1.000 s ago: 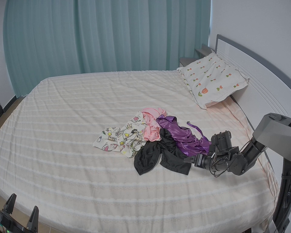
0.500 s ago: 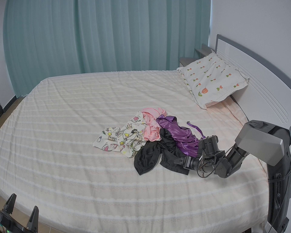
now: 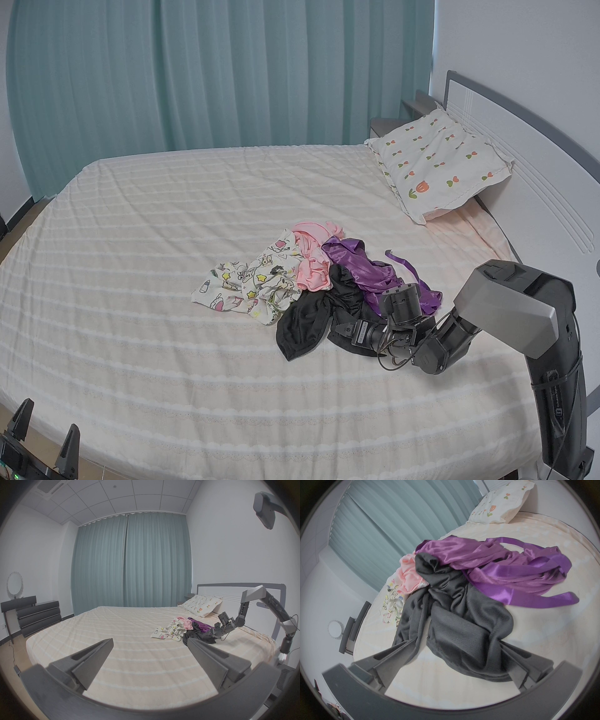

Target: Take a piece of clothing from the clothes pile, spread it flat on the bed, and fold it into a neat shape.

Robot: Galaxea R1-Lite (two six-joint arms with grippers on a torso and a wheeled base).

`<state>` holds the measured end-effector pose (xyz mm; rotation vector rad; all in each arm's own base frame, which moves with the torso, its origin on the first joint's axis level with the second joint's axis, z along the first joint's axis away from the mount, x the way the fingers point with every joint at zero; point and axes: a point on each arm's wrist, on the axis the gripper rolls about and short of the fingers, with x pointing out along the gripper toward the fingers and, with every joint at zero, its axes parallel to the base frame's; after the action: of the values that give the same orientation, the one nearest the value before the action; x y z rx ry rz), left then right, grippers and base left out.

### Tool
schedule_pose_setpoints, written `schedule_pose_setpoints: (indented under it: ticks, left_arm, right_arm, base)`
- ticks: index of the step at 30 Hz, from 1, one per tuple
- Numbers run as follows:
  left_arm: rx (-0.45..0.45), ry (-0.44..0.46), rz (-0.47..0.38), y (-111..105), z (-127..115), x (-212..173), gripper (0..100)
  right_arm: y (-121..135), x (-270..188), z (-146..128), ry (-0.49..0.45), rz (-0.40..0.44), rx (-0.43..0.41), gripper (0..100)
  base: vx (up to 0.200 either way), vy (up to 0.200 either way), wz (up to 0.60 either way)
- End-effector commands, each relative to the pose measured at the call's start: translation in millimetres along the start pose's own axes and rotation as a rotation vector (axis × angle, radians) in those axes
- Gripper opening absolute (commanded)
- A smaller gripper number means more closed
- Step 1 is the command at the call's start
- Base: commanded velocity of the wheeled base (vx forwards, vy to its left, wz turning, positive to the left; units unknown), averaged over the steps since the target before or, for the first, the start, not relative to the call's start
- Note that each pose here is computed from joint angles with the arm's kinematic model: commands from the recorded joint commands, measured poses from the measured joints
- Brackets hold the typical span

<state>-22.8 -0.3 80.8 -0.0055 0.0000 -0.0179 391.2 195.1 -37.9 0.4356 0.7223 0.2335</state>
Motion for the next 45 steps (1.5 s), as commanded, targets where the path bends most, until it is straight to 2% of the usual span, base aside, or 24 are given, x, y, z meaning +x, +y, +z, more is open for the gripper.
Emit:
schedule_pose_setpoints:
  ticks: [1,2,3,11,12,13,14,18,28,36,37,38,39,40,41,45]
  left_arm:
    - [-0.001,-0.002,-0.001,0.0,-4.9,-0.2,100]
    - [-0.001,-0.002,-0.001,0.0,-4.9,-0.2,100]
    - [-0.001,-0.002,-0.001,0.0,-4.9,-0.2,100]
    - [0.002,-0.002,0.001,0.0,-4.9,-0.2,100]
    - [0.002,-0.002,0.001,0.0,-4.9,-0.2,100]
    - [0.002,-0.002,0.001,0.0,-4.9,-0.2,100]
    - [0.004,-0.002,0.001,0.0,-4.9,-0.2,100]
    - [0.004,-0.002,-0.001,0.0,-4.9,-0.2,100]
    - [0.030,-0.005,-0.019,-0.4,-4.6,-0.2,100]
    - [0.024,-0.009,-0.016,-0.4,-3.8,-0.3,100]
    - [0.011,-0.051,-0.017,-0.4,5.7,-2.8,100]
    - [-0.021,-0.115,-0.022,-0.6,28.0,-7.2,100]
    - [-0.021,-0.115,-0.022,-0.6,28.0,-7.2,100]
    - [-0.129,-0.132,-0.048,-0.7,75.7,-5.3,100]
    - [-0.154,-0.068,-0.052,-0.8,79.6,4.0,100]
    - [-0.120,0.189,-0.095,-2.1,76.2,44.6,100]
  right_arm:
    - [0.7,5.7,-7.3,0.013,0.000,-0.006,100]
    - [0.7,5.7,-7.3,0.013,0.000,-0.006,100]
    - [-2.3,5.7,-8.0,0.016,-0.009,-0.004,0]
    - [-10.1,-18.9,3.0,0.018,-0.011,0.058,0]
    - [-8.4,-31.2,7.4,0.029,0.016,0.104,0]
    - [-8.4,-31.2,7.4,0.029,0.016,0.104,0]
    - [-8.0,-45.7,11.3,0.049,0.051,0.143,0]
    - [-12.0,-66.7,11.2,0.078,0.078,0.186,0]
    - [-18.1,-123.1,-20.1,0.081,0.122,0.325,0]
    - [-22.5,-137.4,-26.6,0.041,0.165,0.403,0]
    - [-22.5,-138.0,-26.6,0.038,0.169,0.416,0]
    - [-23.2,-138.6,-26.8,0.038,0.171,0.424,0]
    - [-23.2,-138.6,-26.8,0.038,0.171,0.424,0]
    - [-23.9,-138.6,-28.0,0.041,0.169,0.428,0]
    - [-23.6,-138.4,-27.6,0.042,0.174,0.429,0]
    - [-24.6,-139.3,-27.8,0.063,0.189,0.433,0]
  base:
    - [0.000,0.000,0.00]
    - [0.000,0.000,0.00]
    - [0.000,0.000,0.00]
    - [0.000,0.000,0.00]
    - [0.000,0.000,0.00]
    - [0.000,0.000,0.00]
    - [0.000,0.000,0.00]
    - [0.000,0.000,0.00]
    - [0.000,0.000,0.00]
    - [0.000,0.000,0.00]
    - [0.000,0.000,0.00]
    - [0.000,0.000,0.00]
    - [0.000,0.000,0.00]
    - [0.000,0.000,0.00]
    - [0.000,0.000,0.00]
    - [0.000,0.000,0.00]
